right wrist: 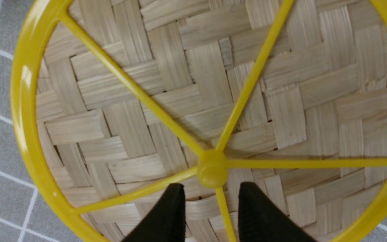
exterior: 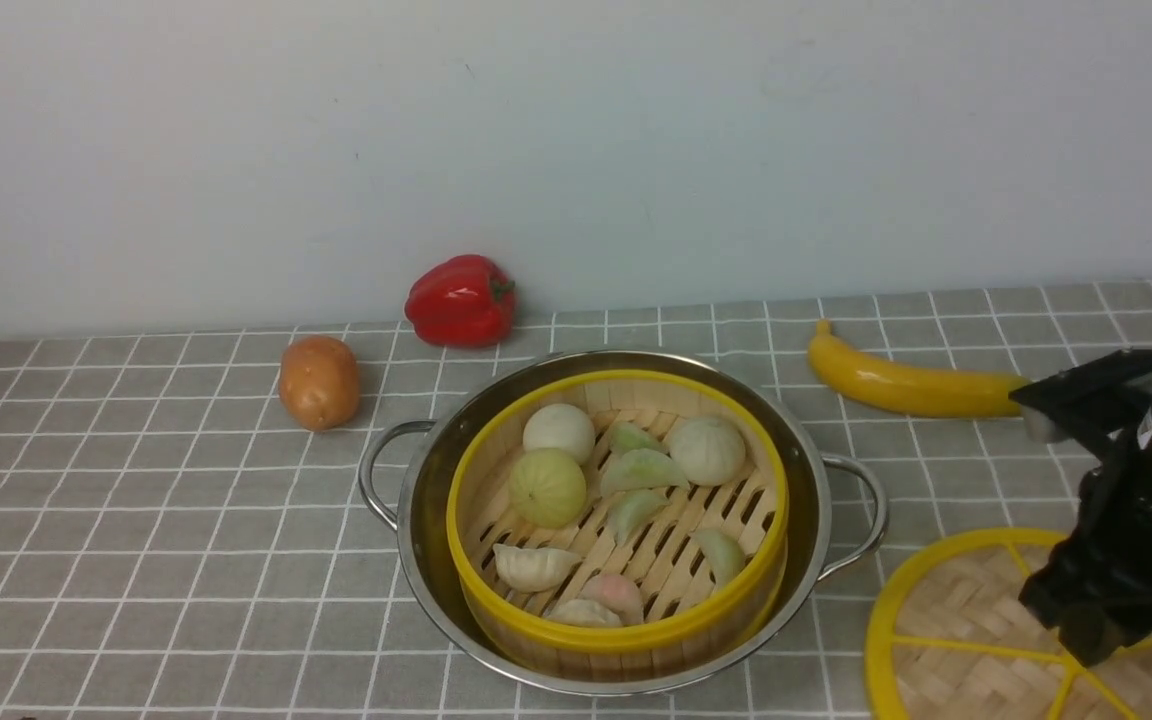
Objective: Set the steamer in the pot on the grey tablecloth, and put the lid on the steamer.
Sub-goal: 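Move the gripper down to the bamboo steamer lid and grasp its center knob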
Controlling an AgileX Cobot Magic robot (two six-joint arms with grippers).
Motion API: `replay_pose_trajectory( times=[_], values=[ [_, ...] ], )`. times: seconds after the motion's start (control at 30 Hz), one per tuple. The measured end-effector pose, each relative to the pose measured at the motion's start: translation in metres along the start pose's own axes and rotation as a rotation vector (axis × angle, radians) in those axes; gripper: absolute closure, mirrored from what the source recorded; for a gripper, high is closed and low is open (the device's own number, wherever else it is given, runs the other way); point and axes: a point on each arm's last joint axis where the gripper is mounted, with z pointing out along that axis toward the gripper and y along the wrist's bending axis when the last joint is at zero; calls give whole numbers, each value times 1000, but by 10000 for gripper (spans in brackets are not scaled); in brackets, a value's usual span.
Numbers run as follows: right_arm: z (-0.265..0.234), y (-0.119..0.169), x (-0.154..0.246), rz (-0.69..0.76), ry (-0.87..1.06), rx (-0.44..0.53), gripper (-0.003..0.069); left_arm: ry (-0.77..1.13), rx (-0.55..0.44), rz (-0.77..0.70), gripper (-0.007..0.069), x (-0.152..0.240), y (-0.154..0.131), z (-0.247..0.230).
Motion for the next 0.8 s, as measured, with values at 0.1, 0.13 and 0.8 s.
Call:
replay_pose_trajectory(
  times=[0.1, 0.13, 0.8],
  values=[
    [9, -1, -5, -1, 10, 3, 416, 0, 0, 0, 383, 0, 0, 0],
    [11, -1, -5, -2, 12, 5, 416, 0, 0, 0, 383, 0, 0, 0],
    [24, -4, -6, 7, 88, 20, 513, 0, 0, 0, 383, 0, 0, 0]
  ],
)
